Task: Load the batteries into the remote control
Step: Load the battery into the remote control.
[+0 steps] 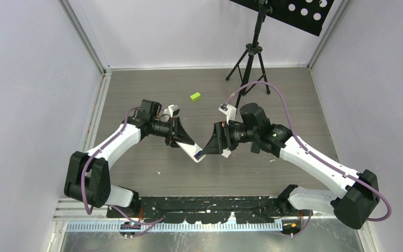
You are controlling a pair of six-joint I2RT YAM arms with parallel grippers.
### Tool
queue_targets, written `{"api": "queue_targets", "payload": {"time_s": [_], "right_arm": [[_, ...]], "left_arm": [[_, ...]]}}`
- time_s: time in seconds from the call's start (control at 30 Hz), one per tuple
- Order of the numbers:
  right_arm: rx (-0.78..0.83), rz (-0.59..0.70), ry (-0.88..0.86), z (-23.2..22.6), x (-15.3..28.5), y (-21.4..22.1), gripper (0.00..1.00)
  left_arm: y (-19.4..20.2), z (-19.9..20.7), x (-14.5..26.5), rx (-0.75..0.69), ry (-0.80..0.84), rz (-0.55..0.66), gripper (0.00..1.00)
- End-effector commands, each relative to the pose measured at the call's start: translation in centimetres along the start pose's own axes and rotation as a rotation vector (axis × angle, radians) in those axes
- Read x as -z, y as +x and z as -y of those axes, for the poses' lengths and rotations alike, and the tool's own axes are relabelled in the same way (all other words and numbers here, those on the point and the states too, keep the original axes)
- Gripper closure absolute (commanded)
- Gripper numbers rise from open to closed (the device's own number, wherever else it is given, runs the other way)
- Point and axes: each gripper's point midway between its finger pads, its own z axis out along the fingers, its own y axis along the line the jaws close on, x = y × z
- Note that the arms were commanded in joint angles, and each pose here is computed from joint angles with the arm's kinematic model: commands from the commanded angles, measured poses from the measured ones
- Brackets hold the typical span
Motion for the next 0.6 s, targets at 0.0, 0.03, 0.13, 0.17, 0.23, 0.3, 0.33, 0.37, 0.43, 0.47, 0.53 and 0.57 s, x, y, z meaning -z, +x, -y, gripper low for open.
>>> {"api": "queue_targets", "payload": {"time_s": [0.0, 0.03, 0.13, 0.17, 0.23, 0.3, 0.33, 0.37, 0.43, 0.47, 0.53, 0.57], "right_arm": [[0.107, -0.01, -0.06, -1.4, -0.7, -0.1, 0.15], [0.119, -0.013, -0.049, -1.4, -0.9, 0.0, 0.15], [0.133, -0.034, 0.004, -0.7, -1.4, 0.1, 0.13], [0.133, -0.038, 0.007, -0.7, -1.6, 0.1, 0.13], [0.121, -0.053, 0.006, -0.6, -2.2, 0.2, 0.13], [0.108, -0.069, -0.005, -0.8, -2.6, 0.4, 0.13], [0.105, -0.068, -0.012, -0.9, -2.6, 0.4, 0.13], [0.107, -0.059, -0.02, -1.1, -2.5, 0.2, 0.13], [0.11, -0.044, -0.022, -1.3, -2.5, -0.1, 0.14], [0.11, -0.044, -0.022, -1.3, -2.5, -0.1, 0.14], [0.107, -0.053, -0.023, -1.2, -2.6, 0.0, 0.16], [0.101, -0.059, -0.021, -1.1, -2.7, 0.1, 0.18]], "left_arm": [[0.3, 0.9, 0.5, -0.019, 0.006, -0.014, 1.0], [0.2, 1.0, 0.5, -0.024, 0.008, -0.013, 1.0], [0.3, 1.4, 0.6, -0.039, 0.021, -0.017, 1.0], [0.4, 1.5, 0.6, -0.043, 0.025, -0.019, 1.0], [0.6, 1.7, 0.7, -0.051, 0.035, -0.026, 1.0], [0.7, 2.0, 0.8, -0.064, 0.043, -0.027, 1.0], [0.8, 2.1, 0.9, -0.073, 0.046, -0.026, 1.0], [0.8, 2.3, 1.0, -0.078, 0.048, -0.024, 1.0], [0.9, 2.5, 1.0, -0.088, 0.052, -0.022, 1.0], [1.0, 2.5, 1.1, -0.092, 0.056, -0.023, 1.0], [1.0, 2.6, 1.1, -0.096, 0.058, -0.023, 1.0], [1.0, 2.7, 1.1, -0.099, 0.059, -0.023, 1.0]]}}
